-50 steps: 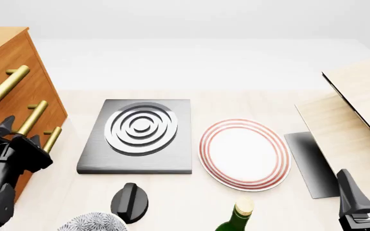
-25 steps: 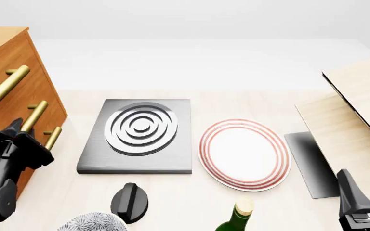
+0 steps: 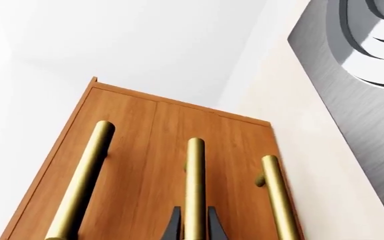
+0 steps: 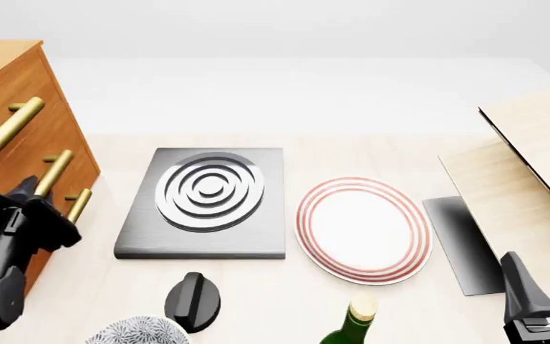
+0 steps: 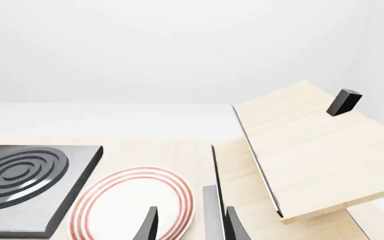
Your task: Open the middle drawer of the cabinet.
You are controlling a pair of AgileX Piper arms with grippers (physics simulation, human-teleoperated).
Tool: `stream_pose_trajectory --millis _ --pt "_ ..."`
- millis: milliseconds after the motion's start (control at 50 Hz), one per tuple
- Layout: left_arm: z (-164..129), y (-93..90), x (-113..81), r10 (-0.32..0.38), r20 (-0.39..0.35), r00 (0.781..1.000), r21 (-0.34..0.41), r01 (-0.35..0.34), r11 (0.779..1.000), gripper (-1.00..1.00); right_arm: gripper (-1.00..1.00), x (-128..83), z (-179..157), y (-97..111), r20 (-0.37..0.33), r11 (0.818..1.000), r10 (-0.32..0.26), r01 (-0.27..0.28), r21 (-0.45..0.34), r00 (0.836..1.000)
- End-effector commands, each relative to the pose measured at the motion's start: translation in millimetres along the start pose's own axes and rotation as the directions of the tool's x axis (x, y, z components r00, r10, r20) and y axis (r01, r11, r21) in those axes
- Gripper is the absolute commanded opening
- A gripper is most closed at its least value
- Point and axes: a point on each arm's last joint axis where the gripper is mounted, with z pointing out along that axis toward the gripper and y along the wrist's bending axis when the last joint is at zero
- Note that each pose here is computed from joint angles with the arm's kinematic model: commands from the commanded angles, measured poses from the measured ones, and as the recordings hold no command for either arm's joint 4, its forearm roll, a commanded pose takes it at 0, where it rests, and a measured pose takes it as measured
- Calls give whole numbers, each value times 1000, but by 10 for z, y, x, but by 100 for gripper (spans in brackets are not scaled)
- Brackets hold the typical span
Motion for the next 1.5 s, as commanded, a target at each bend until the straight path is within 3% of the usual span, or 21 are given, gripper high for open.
stream_pose_trajectory --millis 20,220,640,960,1280,1300,1500 --pt "-113 14 -26 25 1 1000 -6 -25 1000 -100 100 -1 -1 0 0 1000 0 0 0 1000" --pt "-182 14 -162 66 57 996 -6 -66 998 -100 100 -1 1 0 0 1000 0 0 0 1000" --pt "-337 -48 -418 84 175 981 16 -88 996 -100 100 0 3 0 0 1000 0 0 0 1000" --pt "-499 -56 -506 86 228 970 21 -93 995 -100 100 -1 3 0 0 1000 0 0 0 1000" --pt "-517 -92 -511 70 232 970 41 -81 996 -100 100 -1 3 0 0 1000 0 0 0 1000" --pt "-529 -89 -515 64 235 970 41 -75 996 100 100 -1 2 0 0 1000 0 0 0 1000" --pt "-843 -43 -467 36 249 968 28 -44 999 100 100 -1 2 0 0 1000 0 0 0 1000"
